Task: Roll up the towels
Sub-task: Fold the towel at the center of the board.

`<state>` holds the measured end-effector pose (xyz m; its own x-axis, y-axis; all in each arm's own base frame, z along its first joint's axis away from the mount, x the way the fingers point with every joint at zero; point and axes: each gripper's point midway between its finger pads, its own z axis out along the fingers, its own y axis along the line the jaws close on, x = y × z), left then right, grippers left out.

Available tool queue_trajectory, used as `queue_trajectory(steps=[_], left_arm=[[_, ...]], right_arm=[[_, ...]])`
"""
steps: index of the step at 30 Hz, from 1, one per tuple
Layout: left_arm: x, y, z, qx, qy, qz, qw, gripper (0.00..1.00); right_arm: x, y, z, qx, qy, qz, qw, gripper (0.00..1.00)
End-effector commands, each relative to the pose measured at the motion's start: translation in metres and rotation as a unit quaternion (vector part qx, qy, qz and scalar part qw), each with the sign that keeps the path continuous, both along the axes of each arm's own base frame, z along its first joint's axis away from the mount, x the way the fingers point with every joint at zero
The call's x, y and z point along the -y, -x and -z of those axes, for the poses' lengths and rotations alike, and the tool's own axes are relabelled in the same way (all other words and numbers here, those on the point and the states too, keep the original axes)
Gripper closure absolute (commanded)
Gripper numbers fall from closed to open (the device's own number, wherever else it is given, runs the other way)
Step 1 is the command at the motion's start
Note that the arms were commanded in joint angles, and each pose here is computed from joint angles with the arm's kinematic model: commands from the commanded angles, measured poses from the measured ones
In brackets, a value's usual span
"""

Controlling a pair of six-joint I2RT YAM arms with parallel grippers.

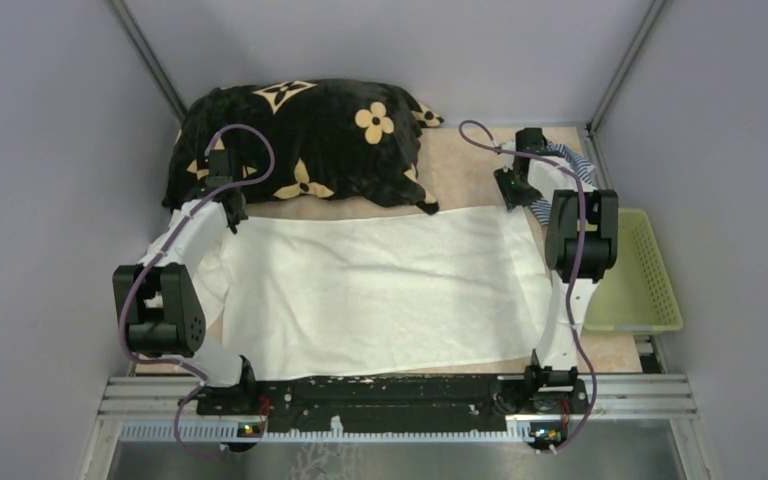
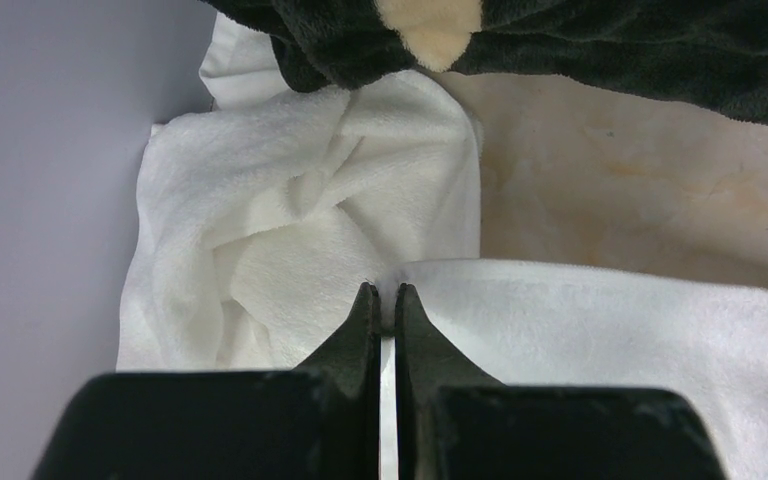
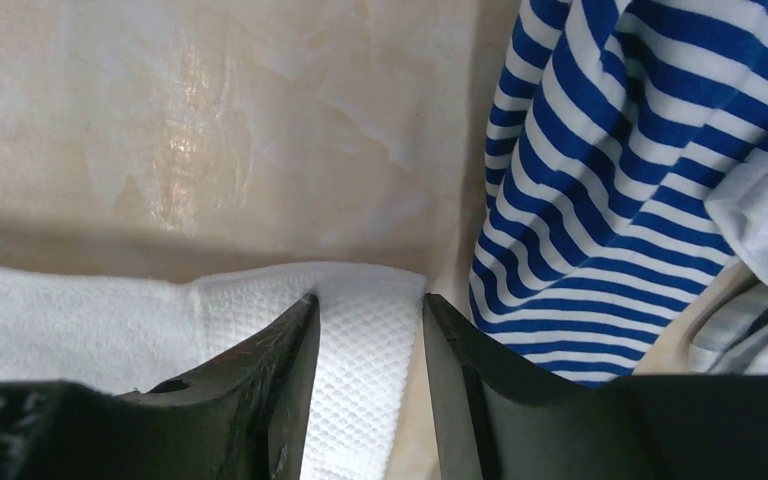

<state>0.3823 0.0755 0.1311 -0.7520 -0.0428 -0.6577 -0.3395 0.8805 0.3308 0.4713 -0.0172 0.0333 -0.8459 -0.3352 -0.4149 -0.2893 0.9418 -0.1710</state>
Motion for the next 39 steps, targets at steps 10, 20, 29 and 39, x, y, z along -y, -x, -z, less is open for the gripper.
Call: queue_trajectory(steps=[10, 20, 29, 39], left_arm=[[0.005, -0.004, -0.005, 0.015, 0.017, -0.001, 1.000, 1.00], [0.008, -0.006, 0.000, 0.006, 0.025, 0.002, 1.000, 1.00], [0.009, -0.011, 0.002, 0.006, 0.041, 0.003, 0.999, 1.00], [0.011, -0.008, 0.000, 0.008, 0.054, 0.002, 0.999, 1.00]], right_arm=[[0.013, -0.016, 0.003, 0.006, -0.049, 0.001, 0.999, 0.52], [0.003, -0.009, 0.011, -0.013, -0.127, -0.017, 0.992, 0.57], [0.010, -0.012, 0.011, -0.018, -0.169, -0.016, 0.985, 0.59], [0.002, 0.001, 0.016, -0.038, -0.191, -0.029, 0.980, 0.76]])
